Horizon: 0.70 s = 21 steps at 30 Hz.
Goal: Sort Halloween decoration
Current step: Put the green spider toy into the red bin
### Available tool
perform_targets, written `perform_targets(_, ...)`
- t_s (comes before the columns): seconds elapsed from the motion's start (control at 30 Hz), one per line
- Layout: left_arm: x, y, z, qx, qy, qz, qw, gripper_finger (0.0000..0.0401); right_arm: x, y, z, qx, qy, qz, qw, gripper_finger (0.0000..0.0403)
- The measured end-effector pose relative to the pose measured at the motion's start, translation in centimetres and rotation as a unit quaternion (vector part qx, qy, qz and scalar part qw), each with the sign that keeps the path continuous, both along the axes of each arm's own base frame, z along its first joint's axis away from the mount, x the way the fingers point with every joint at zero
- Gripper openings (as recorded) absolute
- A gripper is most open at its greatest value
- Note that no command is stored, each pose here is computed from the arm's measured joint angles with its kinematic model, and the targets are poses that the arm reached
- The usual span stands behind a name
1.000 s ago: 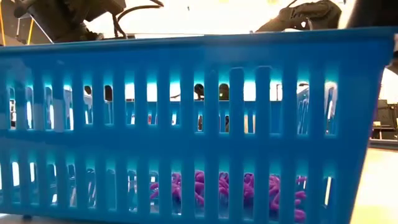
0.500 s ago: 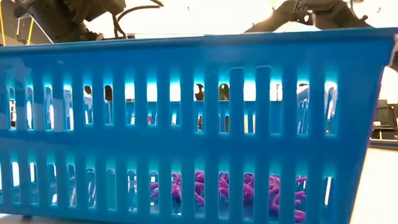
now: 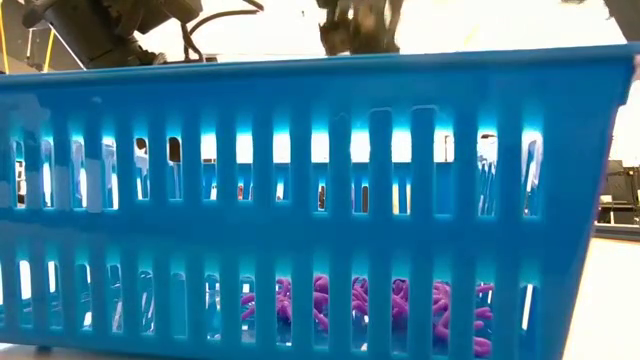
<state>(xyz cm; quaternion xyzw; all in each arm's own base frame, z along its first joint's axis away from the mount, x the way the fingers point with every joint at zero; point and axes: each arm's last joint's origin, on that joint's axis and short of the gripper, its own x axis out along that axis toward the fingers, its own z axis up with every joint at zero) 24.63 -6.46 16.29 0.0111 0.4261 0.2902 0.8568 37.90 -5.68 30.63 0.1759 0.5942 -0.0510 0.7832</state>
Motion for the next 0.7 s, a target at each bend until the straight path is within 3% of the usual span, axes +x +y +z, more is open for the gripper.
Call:
perform_targets(0.2, 0.1, 0.0, 0.0, -0.005, -0.009, 0.005, 1.000, 0.0078, -1.9, 9.4, 3.1, 0.007, -0.014, -0.022, 1.000, 0.0001)
perform_targets(0.37, 0.2, -0.1, 0.1, -0.012, -0.021, 0.012, 1.000, 0.0078, -4.3, 16.5, 3.3, 0.018, 0.025, -0.064, 0.997, 0.0000)
perform_targets(0.7, 0.2, -0.1, 0.1, -0.022, -0.031, 0.027, 0.999, 0.0078, -9.8, 26.7, 3.2, 0.069, 0.075, -0.160, 0.982, 0.0000)
